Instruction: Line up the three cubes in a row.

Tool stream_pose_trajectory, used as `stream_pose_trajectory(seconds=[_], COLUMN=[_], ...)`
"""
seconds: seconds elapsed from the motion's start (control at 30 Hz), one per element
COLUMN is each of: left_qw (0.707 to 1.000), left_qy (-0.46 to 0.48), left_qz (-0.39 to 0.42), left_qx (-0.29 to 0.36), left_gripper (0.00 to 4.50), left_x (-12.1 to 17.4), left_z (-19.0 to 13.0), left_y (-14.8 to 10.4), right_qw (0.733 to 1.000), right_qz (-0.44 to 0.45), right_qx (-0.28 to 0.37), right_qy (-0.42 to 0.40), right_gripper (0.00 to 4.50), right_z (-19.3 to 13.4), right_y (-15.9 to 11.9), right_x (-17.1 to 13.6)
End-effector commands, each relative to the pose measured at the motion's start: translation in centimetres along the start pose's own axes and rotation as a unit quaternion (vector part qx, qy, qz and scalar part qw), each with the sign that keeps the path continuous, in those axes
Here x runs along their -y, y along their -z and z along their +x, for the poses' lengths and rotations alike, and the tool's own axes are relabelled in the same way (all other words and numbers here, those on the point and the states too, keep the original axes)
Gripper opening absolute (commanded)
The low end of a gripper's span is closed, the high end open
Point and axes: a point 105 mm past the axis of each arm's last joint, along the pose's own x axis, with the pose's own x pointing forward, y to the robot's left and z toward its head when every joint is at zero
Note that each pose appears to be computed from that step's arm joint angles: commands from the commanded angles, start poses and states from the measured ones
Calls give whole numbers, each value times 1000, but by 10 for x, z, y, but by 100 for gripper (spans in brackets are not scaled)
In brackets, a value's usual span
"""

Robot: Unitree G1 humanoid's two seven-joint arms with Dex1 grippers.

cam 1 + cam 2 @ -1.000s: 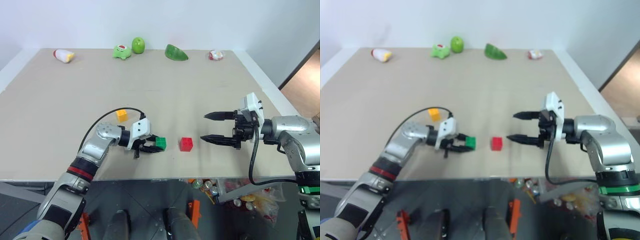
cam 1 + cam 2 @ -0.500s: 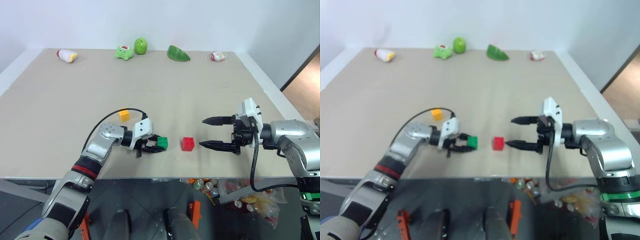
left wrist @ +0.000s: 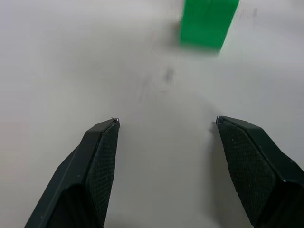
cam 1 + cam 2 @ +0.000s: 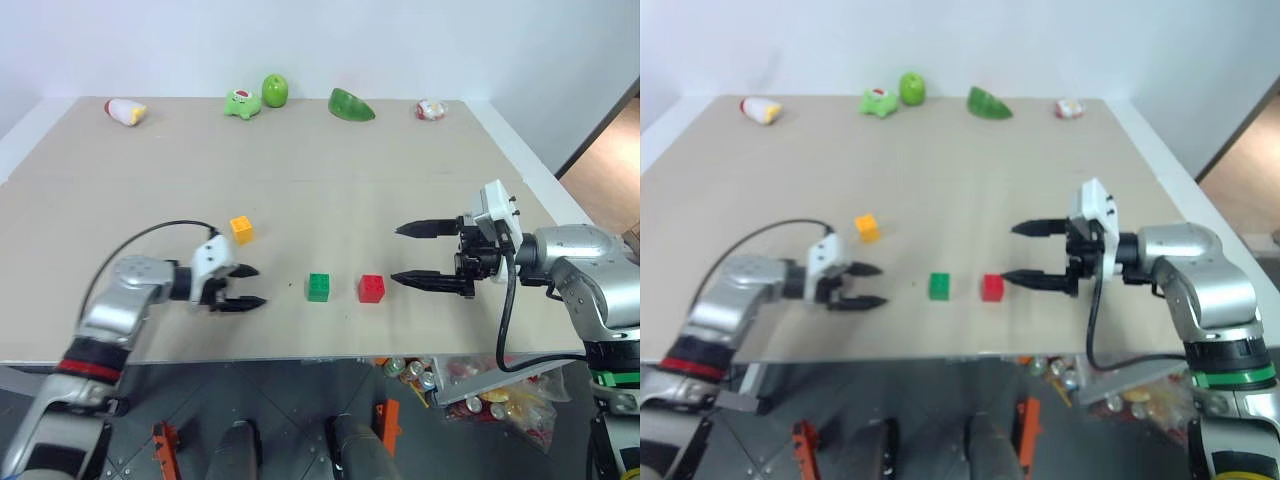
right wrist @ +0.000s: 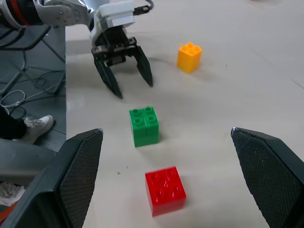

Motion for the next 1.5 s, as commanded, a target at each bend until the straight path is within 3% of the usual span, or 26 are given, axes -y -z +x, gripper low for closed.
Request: stream_pose_trajectory(seconds=[0.03,0.13,0.27,0.37,0.8,1.17,1.4,1.43,1.5], left_qw=[998,991,964,955,963,962,966,967,969], left_qy=[-51,-109,-237,-267,-231,-230,-209,-204,-193], left_qz=[-18,-53,-105,-120,-109,-118,-115,-114,-113], left_qx=[34,57,54,54,87,85,97,100,106], left_gripper=[337,337,337,337,337,337,337,287,230], left_x=[3,8,-21,-32,-62,-92,-95,-94,-91], left_z=[-37,-58,-72,-70,-3,13,27,30,33], left_y=[-15,-16,12,21,0,-7,-19,-20,-22], right_qw=[999,998,995,994,995,995,995,995,995], right_qz=[-32,-48,-47,-53,-58,-57,-55,-55,-55], right_qx=[23,44,71,75,83,78,80,81,81], right_qy=[-22,-26,-48,-62,-1,18,22,22,22], right_gripper=[450,450,450,450,450,450,450,450,450], right_z=[4,21,47,58,62,53,53,53,53], right_y=[-19,-30,-39,-40,-37,-35,-36,-36,-36], right_x=[-4,-1,-3,-6,6,7,8,8,8])
